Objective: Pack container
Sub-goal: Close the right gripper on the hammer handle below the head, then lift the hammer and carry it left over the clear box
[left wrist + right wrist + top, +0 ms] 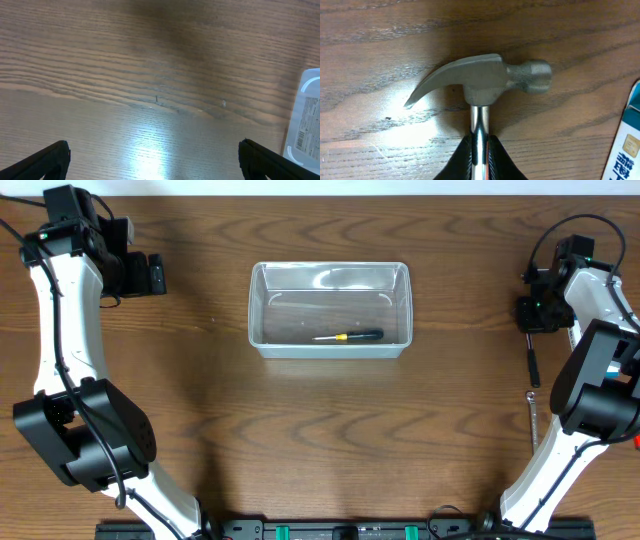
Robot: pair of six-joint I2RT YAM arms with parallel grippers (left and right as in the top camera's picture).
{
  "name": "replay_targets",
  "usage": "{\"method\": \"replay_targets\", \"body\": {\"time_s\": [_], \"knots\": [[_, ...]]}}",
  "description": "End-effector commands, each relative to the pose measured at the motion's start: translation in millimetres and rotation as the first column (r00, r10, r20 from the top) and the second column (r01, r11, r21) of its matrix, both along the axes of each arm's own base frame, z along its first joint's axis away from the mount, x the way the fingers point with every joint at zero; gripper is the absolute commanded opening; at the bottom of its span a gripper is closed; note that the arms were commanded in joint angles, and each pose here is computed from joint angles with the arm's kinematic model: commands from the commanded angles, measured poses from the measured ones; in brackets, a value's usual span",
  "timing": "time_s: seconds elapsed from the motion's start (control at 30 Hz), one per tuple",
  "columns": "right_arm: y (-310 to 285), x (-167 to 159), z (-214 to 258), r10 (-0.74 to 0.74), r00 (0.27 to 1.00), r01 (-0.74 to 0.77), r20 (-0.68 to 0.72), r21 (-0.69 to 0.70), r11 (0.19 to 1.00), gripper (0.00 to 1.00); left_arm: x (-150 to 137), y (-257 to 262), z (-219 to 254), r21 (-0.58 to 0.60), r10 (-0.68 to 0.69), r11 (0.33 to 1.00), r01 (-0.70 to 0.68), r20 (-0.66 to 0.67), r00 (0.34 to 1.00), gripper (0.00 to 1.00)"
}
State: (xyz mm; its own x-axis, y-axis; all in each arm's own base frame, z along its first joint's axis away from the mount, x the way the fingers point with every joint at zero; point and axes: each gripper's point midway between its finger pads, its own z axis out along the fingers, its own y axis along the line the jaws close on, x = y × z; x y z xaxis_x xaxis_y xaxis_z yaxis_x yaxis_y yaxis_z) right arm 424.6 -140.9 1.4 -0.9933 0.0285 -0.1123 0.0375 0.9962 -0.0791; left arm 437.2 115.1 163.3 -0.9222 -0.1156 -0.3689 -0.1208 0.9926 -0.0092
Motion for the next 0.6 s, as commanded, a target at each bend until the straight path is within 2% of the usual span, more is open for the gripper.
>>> {"method": "replay_targets", "body": {"time_s": [0.0, 0.33, 0.57], "knots": [[0, -3, -4, 0.005, 1.000, -0.005, -0.015, -0.005, 1.000, 0.02, -3, 2, -6, 0.009, -0.002, 1.000, 0.003, -0.021, 1.000, 0.98], [0, -2, -1, -0.010, 1.000, 0.009, -0.012, -0.005, 1.000, 0.01, -3, 2, -6, 0.009, -0.002, 1.000, 0.003, -0.021, 1.000, 0.98], [-2, 11, 25, -0.007, 1.000, 0.007, 0.012, -0.001, 1.000, 0.01, -3, 2, -6, 0.009, -0.002, 1.000, 0.003, -0.021, 1.000, 0.98]]}}
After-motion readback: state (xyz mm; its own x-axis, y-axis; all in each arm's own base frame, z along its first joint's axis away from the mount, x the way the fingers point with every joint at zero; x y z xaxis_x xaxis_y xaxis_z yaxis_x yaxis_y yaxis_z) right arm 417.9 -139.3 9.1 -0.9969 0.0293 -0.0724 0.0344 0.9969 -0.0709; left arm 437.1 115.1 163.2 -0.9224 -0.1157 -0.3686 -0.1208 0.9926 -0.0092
